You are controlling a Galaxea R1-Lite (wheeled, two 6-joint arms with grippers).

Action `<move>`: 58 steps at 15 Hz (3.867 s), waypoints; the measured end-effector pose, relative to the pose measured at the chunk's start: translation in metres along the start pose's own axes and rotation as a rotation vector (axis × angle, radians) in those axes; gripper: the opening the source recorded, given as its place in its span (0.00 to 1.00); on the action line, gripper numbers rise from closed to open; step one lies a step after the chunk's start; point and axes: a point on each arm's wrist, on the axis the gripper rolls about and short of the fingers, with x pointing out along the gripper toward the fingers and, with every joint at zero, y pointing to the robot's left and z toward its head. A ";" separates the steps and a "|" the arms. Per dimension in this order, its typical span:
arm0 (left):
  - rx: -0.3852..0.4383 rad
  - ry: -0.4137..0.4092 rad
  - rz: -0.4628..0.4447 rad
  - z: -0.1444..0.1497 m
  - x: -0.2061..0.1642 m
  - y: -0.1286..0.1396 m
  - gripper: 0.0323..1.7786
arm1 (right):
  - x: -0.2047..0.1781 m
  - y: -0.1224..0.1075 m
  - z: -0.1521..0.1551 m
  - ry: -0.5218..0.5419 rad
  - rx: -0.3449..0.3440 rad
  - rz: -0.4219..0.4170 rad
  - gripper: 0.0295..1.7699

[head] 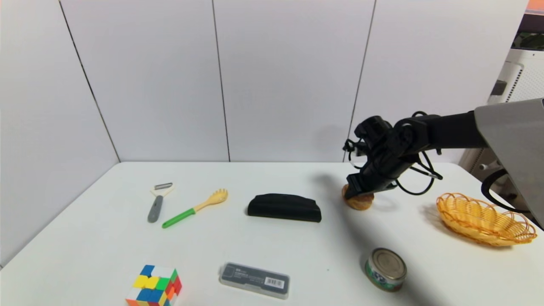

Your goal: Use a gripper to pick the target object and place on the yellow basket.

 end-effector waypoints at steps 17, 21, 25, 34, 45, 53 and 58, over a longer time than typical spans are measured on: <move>0.000 0.000 0.000 0.000 0.000 0.000 0.95 | -0.151 -0.133 -0.059 -0.133 0.348 -0.286 0.46; 0.000 0.000 0.000 0.000 0.000 0.000 0.95 | -0.155 -0.149 -0.093 -0.065 0.440 -0.313 0.46; 0.000 0.000 0.000 0.000 0.000 0.000 0.95 | -0.148 -0.145 -0.114 0.002 0.455 -0.299 0.46; 0.000 0.000 0.000 0.000 0.000 0.000 0.95 | -0.128 -0.160 -0.117 0.038 0.488 -0.308 0.50; 0.000 0.000 0.000 0.000 0.000 0.000 0.95 | -0.125 -0.161 -0.123 0.058 0.491 -0.306 0.85; 0.000 0.000 0.000 0.000 0.000 0.000 0.95 | -0.187 -0.124 -0.148 -0.093 0.463 -0.336 0.93; 0.000 0.000 0.000 0.000 0.000 0.000 0.95 | -0.220 -0.052 -0.234 -0.351 0.345 -0.334 0.94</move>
